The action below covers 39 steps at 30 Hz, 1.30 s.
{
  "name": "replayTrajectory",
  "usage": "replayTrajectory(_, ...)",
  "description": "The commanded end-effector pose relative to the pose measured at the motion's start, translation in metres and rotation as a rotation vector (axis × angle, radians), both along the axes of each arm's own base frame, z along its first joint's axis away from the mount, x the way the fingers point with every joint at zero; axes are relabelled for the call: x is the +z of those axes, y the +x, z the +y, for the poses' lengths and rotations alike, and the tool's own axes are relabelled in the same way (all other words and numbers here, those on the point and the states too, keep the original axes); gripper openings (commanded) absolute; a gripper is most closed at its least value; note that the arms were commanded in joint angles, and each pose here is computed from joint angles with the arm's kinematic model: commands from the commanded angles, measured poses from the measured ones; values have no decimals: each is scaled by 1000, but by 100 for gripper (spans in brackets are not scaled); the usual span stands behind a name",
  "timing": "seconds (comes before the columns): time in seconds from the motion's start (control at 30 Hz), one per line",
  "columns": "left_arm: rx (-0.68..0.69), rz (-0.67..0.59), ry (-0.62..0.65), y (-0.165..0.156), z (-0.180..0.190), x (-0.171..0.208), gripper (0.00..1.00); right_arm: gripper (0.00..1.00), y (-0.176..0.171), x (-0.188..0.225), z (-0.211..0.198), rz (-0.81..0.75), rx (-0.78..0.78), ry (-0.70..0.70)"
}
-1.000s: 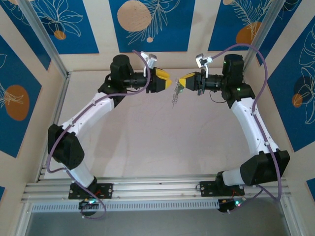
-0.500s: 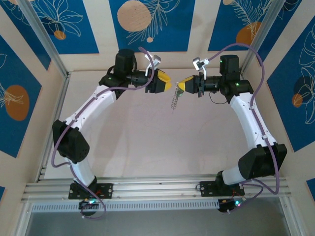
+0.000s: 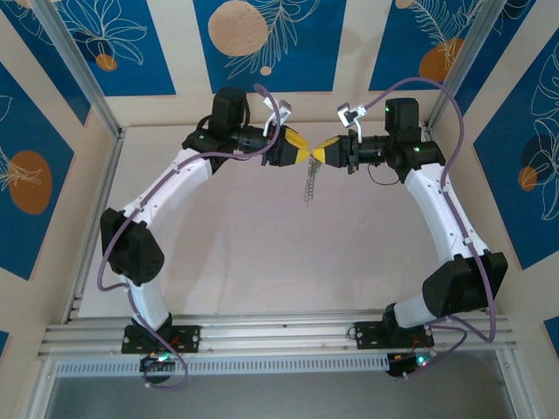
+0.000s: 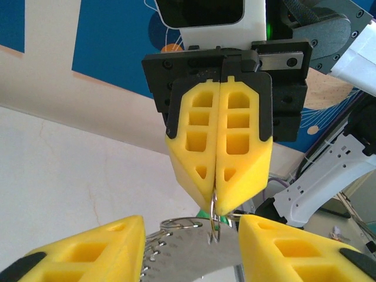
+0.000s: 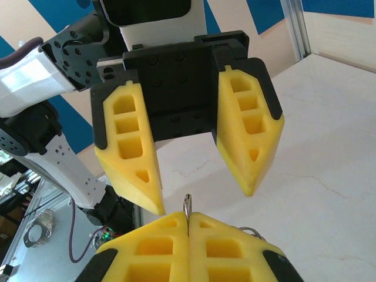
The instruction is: Put the keys on the keyring
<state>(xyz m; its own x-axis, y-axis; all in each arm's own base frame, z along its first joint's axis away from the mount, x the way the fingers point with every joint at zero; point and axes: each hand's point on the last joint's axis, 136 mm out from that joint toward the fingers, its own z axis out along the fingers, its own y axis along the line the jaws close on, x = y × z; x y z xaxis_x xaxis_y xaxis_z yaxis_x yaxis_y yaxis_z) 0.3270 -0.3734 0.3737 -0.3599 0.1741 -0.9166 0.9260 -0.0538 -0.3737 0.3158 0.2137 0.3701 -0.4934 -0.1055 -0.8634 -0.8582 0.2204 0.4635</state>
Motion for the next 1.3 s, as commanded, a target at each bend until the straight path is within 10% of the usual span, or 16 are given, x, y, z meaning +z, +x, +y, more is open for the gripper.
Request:
replayTrajectory(0.0, -41, -13, -14, -6, -5, 7, 42, 0, -7, 9, 4, -13, 44, 21)
replayTrajectory(0.7, -87, -19, -28, -17, -16, 9, 0, 0, -3, 10, 4, -16, 31, 27)
replayTrajectory(0.87, -33, -37, -83, -12, -16, 17, 0, 36, 2, 28, -20, -61, -80, 86)
replayTrajectory(1.27, 39, -9, -243, -12, -11, 42, 0, 46, -4, -1, -52, -84, -366, 162)
